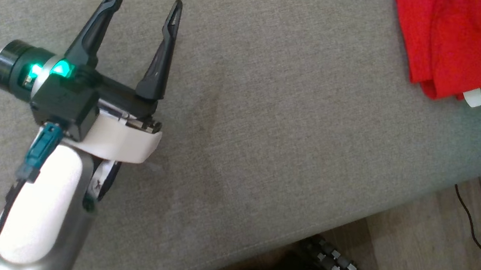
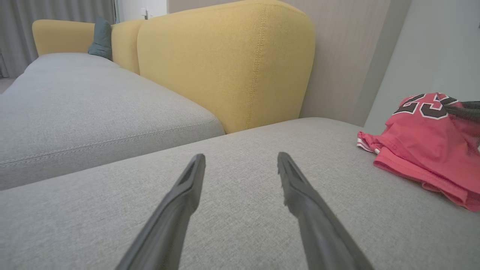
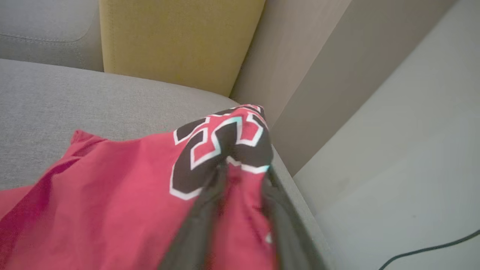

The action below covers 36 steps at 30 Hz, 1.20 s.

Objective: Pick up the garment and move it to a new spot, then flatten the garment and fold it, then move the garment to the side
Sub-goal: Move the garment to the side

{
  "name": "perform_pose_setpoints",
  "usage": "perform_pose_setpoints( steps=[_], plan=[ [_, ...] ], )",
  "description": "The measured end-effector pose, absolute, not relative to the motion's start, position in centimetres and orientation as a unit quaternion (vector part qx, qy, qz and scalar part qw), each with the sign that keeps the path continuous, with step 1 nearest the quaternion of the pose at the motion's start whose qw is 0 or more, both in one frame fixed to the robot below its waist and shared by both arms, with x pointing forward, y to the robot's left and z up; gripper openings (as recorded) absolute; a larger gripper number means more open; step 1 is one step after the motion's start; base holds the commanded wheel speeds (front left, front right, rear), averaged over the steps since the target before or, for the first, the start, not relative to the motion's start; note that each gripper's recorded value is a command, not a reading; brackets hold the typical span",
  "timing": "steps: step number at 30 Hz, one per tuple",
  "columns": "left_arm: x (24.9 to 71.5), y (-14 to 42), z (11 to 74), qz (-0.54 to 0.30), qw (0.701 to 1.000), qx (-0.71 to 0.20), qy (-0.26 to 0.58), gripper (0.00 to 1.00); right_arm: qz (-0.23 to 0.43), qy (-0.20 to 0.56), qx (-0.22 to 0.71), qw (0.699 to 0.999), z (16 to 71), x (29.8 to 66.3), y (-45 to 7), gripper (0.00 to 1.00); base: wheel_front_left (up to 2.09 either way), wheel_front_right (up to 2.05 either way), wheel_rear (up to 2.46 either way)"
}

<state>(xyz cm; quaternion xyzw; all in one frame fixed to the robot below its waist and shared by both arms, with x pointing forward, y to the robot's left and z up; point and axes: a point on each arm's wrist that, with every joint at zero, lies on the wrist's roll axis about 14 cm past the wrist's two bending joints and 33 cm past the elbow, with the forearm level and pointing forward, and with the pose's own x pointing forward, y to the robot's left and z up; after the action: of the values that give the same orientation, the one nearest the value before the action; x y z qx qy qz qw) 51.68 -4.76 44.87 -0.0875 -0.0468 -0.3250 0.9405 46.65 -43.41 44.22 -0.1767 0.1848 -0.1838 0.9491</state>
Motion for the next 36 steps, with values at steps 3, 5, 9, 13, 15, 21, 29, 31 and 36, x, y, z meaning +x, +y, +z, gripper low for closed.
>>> perform_pose_setpoints(
  steps=[3, 5, 9, 13, 15, 21, 29, 31, 36],
  plan=[
    [51.7, -4.6, 44.9, -0.324, 0.941, -0.085, -0.049, 1.0, -0.195, 0.18, -0.171, 0.949, 44.1, 46.3, -43.5, 1.0, 0.0, 0.0, 0.0],
    [51.8, -4.5, 45.2, -0.322, 0.941, -0.085, -0.053, 1.0, -0.202, 0.173, -0.165, 0.95, 44.2, 46.0, -43.5, 1.0, 0.0, 0.0, 0.0],
    [52.0, -4.0, 45.8, -0.312, 0.945, -0.082, -0.059, 1.0, -0.212, 0.176, -0.151, 0.949, 43.5, 43.9, -43.3, 1.0, 0.0, 0.0, 0.0],
    [51.6, -3.7, 46.7, -0.305, 0.947, -0.081, -0.063, 1.0, -0.199, 0.156, -0.132, 0.958, 43.5, 42.6, -41.3, 1.0, 0.0, 0.0, 0.0],
    [50.9, -3.4, 46.9, -0.301, 0.949, -0.079, -0.057, 1.0, -0.183, 0.138, -0.121, 0.966, 43.9, 42.6, -39.6, 1.0, 0.0, 0.0, 0.0],
    [48.7, -1.9, 47.6, -0.278, 0.957, -0.077, -0.043, 1.0, -0.124, 0.09, -0.072, 0.986, 45.0, 42.1, -33.2, 1.0, 0.0, 0.0, 0.0],
    [46.5, 2.4, 47.7, -0.213, 0.974, -0.077, -0.018, 1.0, -0.033, 0.063, -0.023, 0.997, 46.1, 42.7, -25.3, 1.0, 0.0, 0.0, 0.0],
    [45.9, 4.2, 47.7, -0.188, 0.98, -0.066, -0.016, 1.0, -0.01, 0.057, -0.012, 0.998, 46.6, 43.2, -23.5, 1.0, 0.0, 0.0, 0.0],
    [44.4, 8.4, 47.9, -0.129, 0.99, -0.051, -0.008, 1.0, 0.035, 0.039, 0.007, 0.999, 48.0, 43.5, -19.9, 1.0, 0.0, 0.0, 0.0]
  ],
)
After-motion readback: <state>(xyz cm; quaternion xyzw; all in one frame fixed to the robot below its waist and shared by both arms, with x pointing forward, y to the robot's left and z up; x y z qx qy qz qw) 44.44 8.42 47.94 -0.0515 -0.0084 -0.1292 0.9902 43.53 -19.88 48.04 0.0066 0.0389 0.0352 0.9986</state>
